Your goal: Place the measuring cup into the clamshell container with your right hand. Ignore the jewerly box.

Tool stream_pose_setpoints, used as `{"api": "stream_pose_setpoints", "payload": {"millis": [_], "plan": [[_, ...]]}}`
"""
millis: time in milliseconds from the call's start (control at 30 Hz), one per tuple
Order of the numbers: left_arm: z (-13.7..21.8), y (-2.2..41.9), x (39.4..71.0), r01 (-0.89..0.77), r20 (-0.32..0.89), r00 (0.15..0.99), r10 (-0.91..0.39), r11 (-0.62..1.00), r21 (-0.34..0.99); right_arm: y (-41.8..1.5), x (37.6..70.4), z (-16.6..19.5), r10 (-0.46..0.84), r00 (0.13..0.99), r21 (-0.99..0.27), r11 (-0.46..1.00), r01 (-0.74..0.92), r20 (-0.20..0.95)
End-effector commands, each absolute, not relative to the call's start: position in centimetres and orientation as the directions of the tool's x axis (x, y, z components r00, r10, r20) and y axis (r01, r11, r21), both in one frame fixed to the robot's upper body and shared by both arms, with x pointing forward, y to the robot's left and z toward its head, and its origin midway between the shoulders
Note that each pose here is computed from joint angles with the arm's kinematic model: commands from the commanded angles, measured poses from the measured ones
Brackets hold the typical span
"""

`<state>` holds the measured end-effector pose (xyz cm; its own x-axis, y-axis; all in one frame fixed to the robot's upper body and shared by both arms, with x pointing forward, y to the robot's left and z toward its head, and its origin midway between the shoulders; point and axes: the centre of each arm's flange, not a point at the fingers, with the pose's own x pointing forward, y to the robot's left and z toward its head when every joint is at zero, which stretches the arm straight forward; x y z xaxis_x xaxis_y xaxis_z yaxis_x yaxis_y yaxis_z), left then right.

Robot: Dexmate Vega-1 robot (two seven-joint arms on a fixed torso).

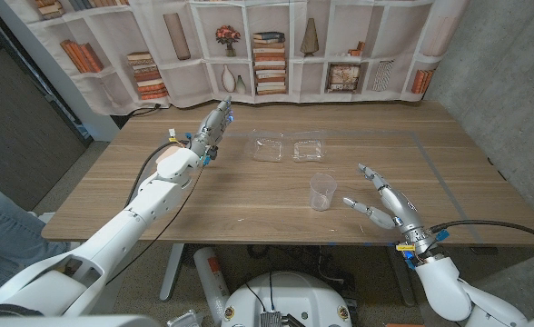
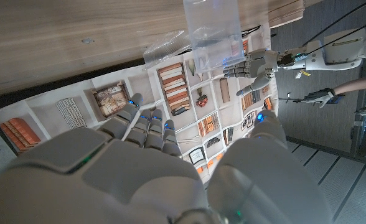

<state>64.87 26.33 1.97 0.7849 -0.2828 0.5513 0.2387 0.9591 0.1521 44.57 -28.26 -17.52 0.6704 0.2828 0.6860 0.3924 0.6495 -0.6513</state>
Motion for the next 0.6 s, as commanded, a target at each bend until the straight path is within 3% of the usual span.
{"api": "stream_pose_setpoints", "payload": {"millis": [33, 600], "plan": [[1.9, 26.6, 64.6, 0.219, 0.547, 0.790, -0.279, 0.960, 0.173, -27.4, 44.8, -17.8, 0.314, 0.670, -0.667, 0.651, 0.364, 0.672], [1.9, 27.0, 64.3, 0.218, 0.546, 0.790, -0.279, 0.960, 0.175, -26.3, 45.4, -18.5, 0.346, 0.661, -0.678, 0.650, 0.343, 0.666]]}}
